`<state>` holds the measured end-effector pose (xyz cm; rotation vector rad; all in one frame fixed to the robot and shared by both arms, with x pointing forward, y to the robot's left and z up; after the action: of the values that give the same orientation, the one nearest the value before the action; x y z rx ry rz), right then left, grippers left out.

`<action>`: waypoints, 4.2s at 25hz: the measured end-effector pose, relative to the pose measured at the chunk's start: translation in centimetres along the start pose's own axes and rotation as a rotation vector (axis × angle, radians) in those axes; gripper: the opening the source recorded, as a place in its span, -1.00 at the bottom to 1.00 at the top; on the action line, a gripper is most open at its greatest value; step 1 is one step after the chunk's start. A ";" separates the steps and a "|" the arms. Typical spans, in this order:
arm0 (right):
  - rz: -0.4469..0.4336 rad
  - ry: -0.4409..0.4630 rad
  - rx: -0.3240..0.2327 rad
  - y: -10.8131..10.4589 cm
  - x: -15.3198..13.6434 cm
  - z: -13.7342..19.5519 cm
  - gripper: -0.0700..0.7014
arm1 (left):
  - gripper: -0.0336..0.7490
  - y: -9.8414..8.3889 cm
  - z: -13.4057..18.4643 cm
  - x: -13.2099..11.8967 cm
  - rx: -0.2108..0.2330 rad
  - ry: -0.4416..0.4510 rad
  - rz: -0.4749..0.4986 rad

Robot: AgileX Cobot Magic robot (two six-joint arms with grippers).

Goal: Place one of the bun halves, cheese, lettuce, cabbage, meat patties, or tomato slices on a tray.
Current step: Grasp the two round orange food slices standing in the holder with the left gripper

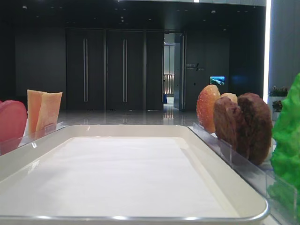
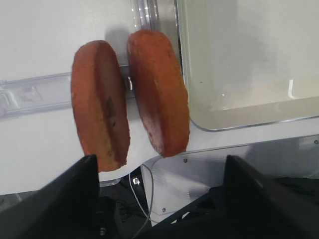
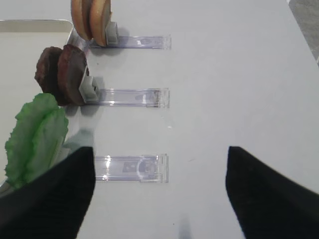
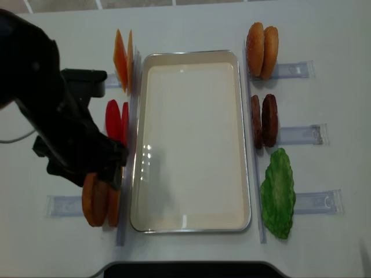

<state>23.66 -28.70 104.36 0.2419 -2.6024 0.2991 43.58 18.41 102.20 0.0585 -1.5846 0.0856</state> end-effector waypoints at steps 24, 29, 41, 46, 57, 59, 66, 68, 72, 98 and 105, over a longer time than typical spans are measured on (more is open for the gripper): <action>0.000 0.000 0.000 0.0 0.0 0.0 0.52 | 0.59 -2.1 -2.0 -3.3 0.018 0.098 -0.070; 0.000 0.000 0.000 0.0 0.0 0.0 0.52 | 0.59 -2.3 -2.2 -4.1 0.018 0.122 -0.088; 0.000 0.000 0.000 0.0 0.0 0.0 0.52 | 0.52 -2.4 -2.5 -5.1 0.005 0.146 -0.118; -0.012 -0.002 0.007 0.0 0.0 0.0 0.52 | 0.29 -2.4 -2.5 -5.1 0.000 0.147 -0.118; -0.025 -0.005 0.015 0.0 0.0 0.0 0.52 | -0.19 -2.4 -2.5 -5.2 -0.050 0.150 -0.115; -0.025 -0.005 0.015 0.0 0.0 0.0 0.52 | -0.26 -2.4 -2.5 -5.2 -0.050 0.153 -0.110; -0.025 -0.005 0.014 0.0 0.0 0.0 0.52 | -0.52 -2.4 -2.5 -5.2 -0.072 0.153 -0.114; -0.025 -0.005 0.014 0.0 0.0 0.0 0.52 | -0.52 -2.4 -2.5 -5.2 -0.073 0.153 -0.114; -0.025 -0.005 0.014 0.0 0.0 0.0 0.52 | -0.52 -2.4 -2.5 -5.2 -0.077 0.153 -0.114; -0.025 -0.005 0.014 0.0 0.0 0.0 0.52 | -0.55 -2.4 -2.2 -4.5 -0.116 0.147 -0.081; -0.025 -0.005 0.014 0.0 0.0 0.0 0.52 | -0.55 -2.3 -1.9 -3.4 -0.115 0.117 -0.053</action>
<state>23.62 -28.71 104.36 0.2805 -2.6008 0.3085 45.75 16.27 98.89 0.0054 -1.4677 -0.0431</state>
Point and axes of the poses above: a point on each arm's last joint axis where the gripper is mounted, x pointing back along that axis away from the gripper, y along the wrist's bending axis when the last joint is at zero, z = x × y, the point moved 1 cm from there along -x, pointing out along that axis toward the gripper, and after that the axes turned 12 degrees about x, right-handed, at the moved point
